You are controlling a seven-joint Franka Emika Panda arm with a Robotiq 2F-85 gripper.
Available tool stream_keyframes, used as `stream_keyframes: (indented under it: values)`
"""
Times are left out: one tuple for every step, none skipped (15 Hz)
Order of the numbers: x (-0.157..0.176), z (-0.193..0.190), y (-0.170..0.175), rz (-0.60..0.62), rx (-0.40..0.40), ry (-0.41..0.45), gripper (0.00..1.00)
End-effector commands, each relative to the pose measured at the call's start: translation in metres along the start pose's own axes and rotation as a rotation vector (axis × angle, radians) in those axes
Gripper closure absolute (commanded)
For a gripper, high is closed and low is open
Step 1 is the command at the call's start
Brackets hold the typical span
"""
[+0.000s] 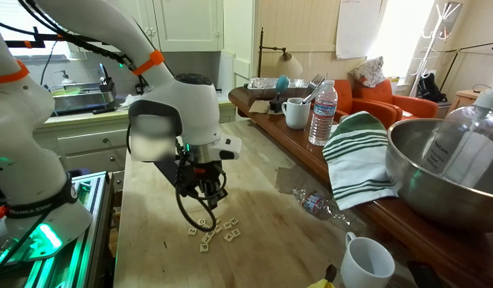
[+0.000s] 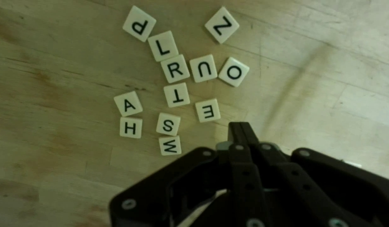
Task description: Create the word 'Yet' using the tiles on the counter.
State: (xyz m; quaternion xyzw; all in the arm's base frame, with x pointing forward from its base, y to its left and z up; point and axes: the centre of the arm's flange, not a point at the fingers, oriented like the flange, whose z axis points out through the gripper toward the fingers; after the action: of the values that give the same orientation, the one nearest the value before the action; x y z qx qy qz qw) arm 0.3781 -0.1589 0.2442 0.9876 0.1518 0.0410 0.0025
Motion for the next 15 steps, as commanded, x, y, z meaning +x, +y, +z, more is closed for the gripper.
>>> stream_keyframes:
  values:
    - [-0.005, 0.017, 0.014, -0.061, -0.008, -0.042, 1.0]
    - [-0.007, 0.02, 0.016, -0.068, -0.01, -0.047, 1.0]
    - [-0.008, 0.022, 0.018, -0.072, -0.012, -0.048, 1.0]
    - [-0.008, 0.023, 0.02, -0.076, -0.014, -0.047, 1.0]
    - [-0.008, 0.025, 0.022, -0.075, -0.017, -0.039, 1.0]
    - [-0.008, 0.025, 0.025, -0.07, -0.021, -0.029, 1.0]
    - [-0.007, 0.026, 0.027, -0.069, -0.026, -0.023, 1.0]
    - [-0.006, 0.027, 0.028, -0.068, -0.029, -0.02, 1.0]
    - [-0.005, 0.028, 0.029, -0.07, -0.033, -0.016, 1.0]
    - [-0.004, 0.03, 0.029, -0.073, -0.036, -0.014, 1.0]
    - [-0.003, 0.031, 0.029, -0.077, -0.036, -0.014, 1.0]
    - [-0.003, 0.034, 0.028, -0.082, -0.035, -0.018, 1.0]
    - [-0.003, 0.036, 0.027, -0.085, -0.034, -0.02, 1.0]
    - [-0.002, 0.038, 0.027, -0.089, -0.032, -0.024, 1.0]
    - [-0.002, 0.039, 0.026, -0.091, -0.031, -0.028, 1.0]
